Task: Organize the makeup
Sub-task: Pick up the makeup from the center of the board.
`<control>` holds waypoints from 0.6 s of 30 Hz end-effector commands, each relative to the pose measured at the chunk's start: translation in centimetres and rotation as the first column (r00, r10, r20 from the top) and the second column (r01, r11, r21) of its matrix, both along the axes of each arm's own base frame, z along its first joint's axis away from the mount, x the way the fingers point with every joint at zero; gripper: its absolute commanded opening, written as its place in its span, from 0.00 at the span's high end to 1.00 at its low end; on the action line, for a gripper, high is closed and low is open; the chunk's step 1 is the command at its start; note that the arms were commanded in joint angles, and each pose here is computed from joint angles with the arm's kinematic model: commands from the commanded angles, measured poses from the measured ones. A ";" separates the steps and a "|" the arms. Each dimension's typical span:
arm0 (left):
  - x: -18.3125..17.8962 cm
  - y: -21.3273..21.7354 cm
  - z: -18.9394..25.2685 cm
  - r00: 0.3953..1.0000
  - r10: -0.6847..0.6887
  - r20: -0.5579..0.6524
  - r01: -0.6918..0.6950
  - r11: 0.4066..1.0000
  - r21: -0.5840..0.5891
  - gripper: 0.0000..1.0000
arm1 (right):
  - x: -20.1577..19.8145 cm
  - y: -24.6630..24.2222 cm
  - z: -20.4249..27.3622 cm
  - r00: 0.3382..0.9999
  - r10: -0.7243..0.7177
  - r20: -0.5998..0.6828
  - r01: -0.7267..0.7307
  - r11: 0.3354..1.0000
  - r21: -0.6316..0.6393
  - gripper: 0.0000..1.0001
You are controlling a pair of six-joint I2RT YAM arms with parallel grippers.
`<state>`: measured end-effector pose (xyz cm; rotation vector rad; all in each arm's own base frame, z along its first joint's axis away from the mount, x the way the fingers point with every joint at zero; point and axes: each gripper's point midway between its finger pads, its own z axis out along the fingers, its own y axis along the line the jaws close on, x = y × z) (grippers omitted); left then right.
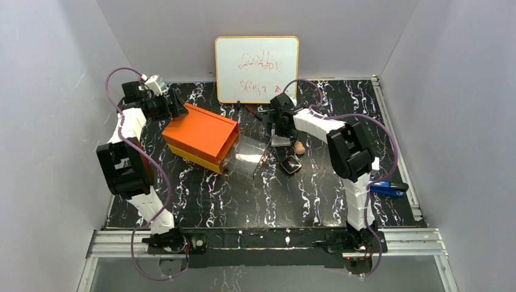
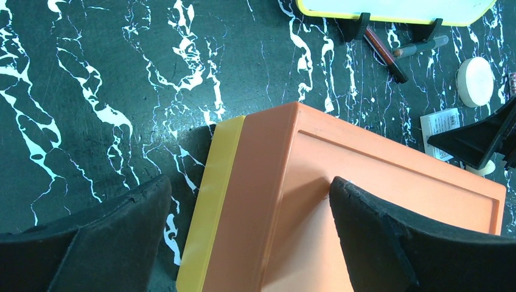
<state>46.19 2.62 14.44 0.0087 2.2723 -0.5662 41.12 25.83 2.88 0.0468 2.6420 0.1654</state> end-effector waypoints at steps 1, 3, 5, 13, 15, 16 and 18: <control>-1.9 0.6 -2.7 0.994 0.020 -0.109 -0.017 0.999 0.036 0.01 | -0.9 -0.3 -0.6 0.998 -0.032 -0.045 0.032 0.999 0.010 0.02; -1.9 0.6 -2.7 0.994 0.022 -0.110 -0.018 0.999 0.036 0.02 | -1.1 -0.4 -1.1 0.997 -0.032 -0.069 0.032 0.999 -0.008 0.02; -1.9 0.7 -2.7 0.994 0.023 -0.109 -0.019 0.999 0.037 0.02 | -1.2 -0.4 -1.7 0.996 -0.027 -0.089 0.026 0.999 -0.021 0.02; -2.0 0.7 -2.7 0.993 0.025 -0.111 -0.021 0.999 0.038 0.01 | -1.4 -0.5 -3.8 0.986 0.037 -0.160 -0.049 0.996 -0.073 0.27; -1.9 0.6 -2.7 0.994 0.024 -0.110 -0.020 0.999 0.038 0.02 | -1.5 -0.5 -4.4 0.982 0.053 -0.180 -0.069 0.994 -0.083 0.36; -1.9 0.7 -2.7 0.994 0.024 -0.110 -0.020 0.999 0.038 0.02 | -1.5 -0.5 -4.6 0.981 0.056 -0.186 -0.072 0.994 -0.082 0.36; -2.0 0.6 -2.8 0.993 0.023 -0.113 -0.019 0.999 0.039 0.02 | -1.5 -0.4 -5.0 0.980 0.056 -0.192 -0.074 0.994 -0.084 0.36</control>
